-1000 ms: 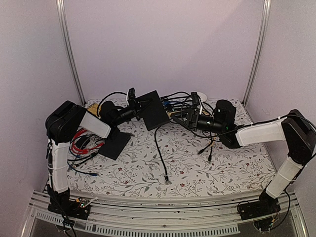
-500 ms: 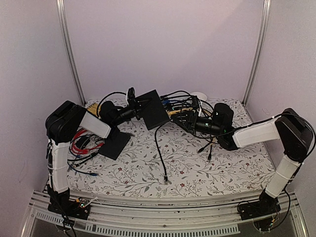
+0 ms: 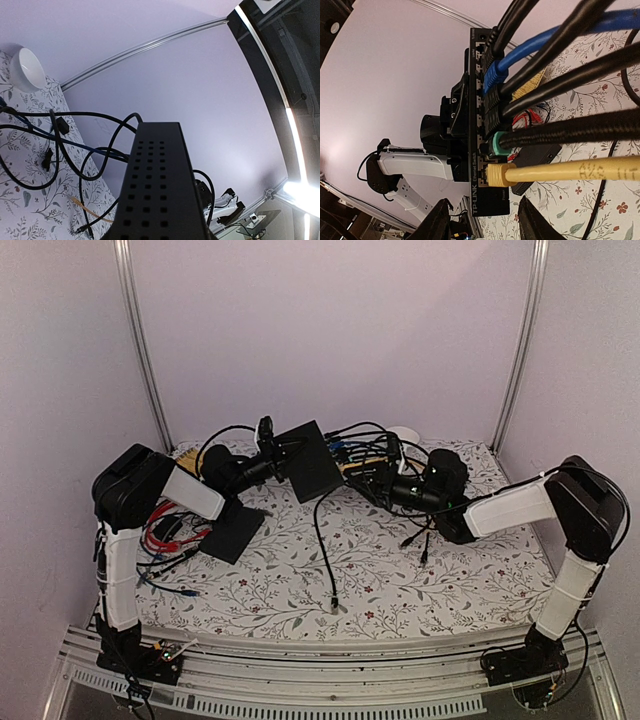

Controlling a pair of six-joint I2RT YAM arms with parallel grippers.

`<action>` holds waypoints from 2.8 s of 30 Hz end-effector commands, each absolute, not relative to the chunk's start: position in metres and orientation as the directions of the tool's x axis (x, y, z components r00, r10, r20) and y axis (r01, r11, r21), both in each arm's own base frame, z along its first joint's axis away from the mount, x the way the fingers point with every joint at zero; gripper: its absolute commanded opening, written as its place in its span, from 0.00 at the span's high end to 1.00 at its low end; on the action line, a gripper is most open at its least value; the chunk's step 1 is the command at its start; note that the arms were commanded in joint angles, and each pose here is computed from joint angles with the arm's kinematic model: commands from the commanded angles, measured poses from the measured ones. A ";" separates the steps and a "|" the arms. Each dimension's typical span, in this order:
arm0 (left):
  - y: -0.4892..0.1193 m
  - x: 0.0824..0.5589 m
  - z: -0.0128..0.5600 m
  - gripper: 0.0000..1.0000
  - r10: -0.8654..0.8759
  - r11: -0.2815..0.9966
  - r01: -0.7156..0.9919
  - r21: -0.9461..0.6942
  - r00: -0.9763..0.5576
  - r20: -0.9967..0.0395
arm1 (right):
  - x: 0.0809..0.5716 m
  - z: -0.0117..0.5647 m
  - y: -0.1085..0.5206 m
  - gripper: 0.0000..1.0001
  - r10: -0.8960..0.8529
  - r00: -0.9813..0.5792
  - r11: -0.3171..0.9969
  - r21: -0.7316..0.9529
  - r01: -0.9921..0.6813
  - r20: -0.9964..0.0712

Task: Pull the plug from the switch port
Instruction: Pull the connector from the switch port.

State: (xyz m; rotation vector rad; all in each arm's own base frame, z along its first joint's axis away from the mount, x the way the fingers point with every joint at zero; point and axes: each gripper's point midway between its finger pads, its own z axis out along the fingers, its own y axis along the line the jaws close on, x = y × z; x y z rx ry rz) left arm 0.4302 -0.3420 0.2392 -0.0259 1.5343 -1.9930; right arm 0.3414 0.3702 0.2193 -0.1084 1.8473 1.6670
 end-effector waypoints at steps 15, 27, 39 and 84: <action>-0.334 0.406 0.301 1.00 -0.528 -0.237 0.592 -0.770 -0.744 -0.410 | 0.358 0.230 0.377 0.61 0.410 -0.779 0.147 0.877 -0.458 -0.475; -0.336 0.407 0.300 1.00 -0.525 -0.240 0.589 -0.772 -0.747 -0.407 | 0.362 0.224 0.381 0.68 0.406 -0.786 0.146 0.882 -0.447 -0.466; -0.339 0.405 0.300 1.00 -0.521 -0.241 0.592 -0.769 -0.748 -0.412 | 0.364 0.226 0.383 0.75 0.409 -0.787 0.141 0.884 -0.446 -0.462; -0.339 0.406 0.299 1.00 -0.575 -0.191 0.578 -0.794 -0.721 -0.387 | 0.364 0.211 0.377 0.98 0.442 -0.789 0.170 0.903 -0.394 -0.427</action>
